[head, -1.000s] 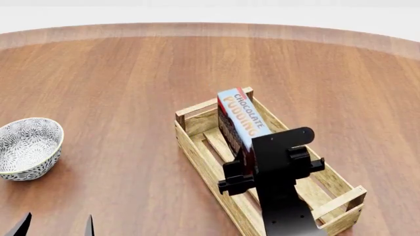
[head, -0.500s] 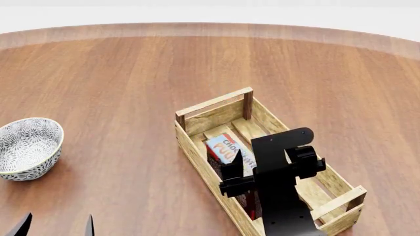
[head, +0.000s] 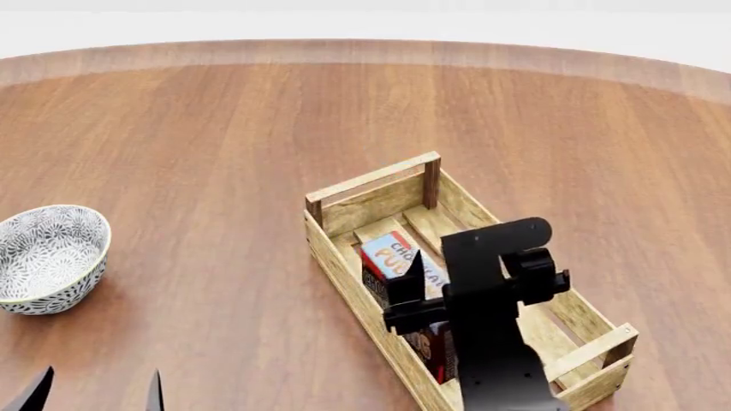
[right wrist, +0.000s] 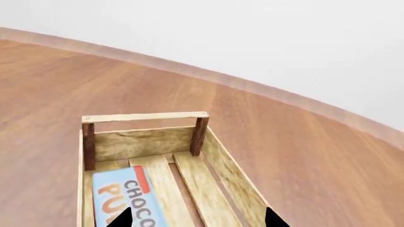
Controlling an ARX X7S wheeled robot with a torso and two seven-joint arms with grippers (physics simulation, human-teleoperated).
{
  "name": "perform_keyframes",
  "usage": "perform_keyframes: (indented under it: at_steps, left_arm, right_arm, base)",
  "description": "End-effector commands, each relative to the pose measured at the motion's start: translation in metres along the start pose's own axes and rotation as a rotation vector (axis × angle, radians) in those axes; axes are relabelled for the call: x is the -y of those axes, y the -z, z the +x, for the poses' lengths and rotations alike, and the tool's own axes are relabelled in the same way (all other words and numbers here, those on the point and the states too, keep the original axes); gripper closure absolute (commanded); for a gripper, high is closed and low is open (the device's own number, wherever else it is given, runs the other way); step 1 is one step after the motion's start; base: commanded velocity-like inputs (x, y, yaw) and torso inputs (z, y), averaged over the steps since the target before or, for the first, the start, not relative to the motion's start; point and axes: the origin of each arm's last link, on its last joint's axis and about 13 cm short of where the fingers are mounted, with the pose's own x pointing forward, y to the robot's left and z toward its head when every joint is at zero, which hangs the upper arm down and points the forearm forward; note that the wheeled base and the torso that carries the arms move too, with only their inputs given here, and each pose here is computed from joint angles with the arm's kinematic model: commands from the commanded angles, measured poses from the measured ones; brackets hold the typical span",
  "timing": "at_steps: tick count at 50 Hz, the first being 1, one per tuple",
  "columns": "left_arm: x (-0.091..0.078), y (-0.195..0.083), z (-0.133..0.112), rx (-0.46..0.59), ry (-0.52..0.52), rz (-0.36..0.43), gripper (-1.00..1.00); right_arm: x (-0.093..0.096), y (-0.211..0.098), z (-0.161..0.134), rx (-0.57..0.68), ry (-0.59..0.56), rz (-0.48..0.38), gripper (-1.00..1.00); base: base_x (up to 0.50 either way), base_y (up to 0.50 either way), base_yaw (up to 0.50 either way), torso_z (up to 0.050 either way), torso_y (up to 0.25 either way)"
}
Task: Pick up the chocolate pudding and put it in the tray.
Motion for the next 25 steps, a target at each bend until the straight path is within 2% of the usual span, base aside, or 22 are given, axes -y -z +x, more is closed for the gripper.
perform_keyframes:
  at_steps: [1,7,14,25]
  left_arm:
    - [0.000,-0.020,0.005,0.044,0.005,0.022,-1.00]
    - [-0.001,-0.040,0.009,0.093,-0.001,0.034,-1.00]
    - [0.000,-0.050,0.006,0.116,0.002,0.044,-1.00]
    - [0.001,-0.058,0.001,0.140,0.001,0.049,-1.00]
  right_arm:
    - [0.002,-0.008,-0.004,0.105,0.035,0.096,-1.00]
    - [0.000,-0.045,-0.031,0.307,0.051,0.154,-1.00]
    - [0.000,-0.056,-0.060,0.427,0.068,0.172,-1.00]
    - [-0.001,-0.067,-0.097,0.544,0.085,0.198,-1.00]
  base:
    - [0.00,0.00,0.00,0.000,0.000]
    - [0.00,0.00,0.00,0.000,0.000]
    - [0.00,0.00,0.00,0.000,0.000]
    - [0.00,0.00,0.00,0.000,0.000]
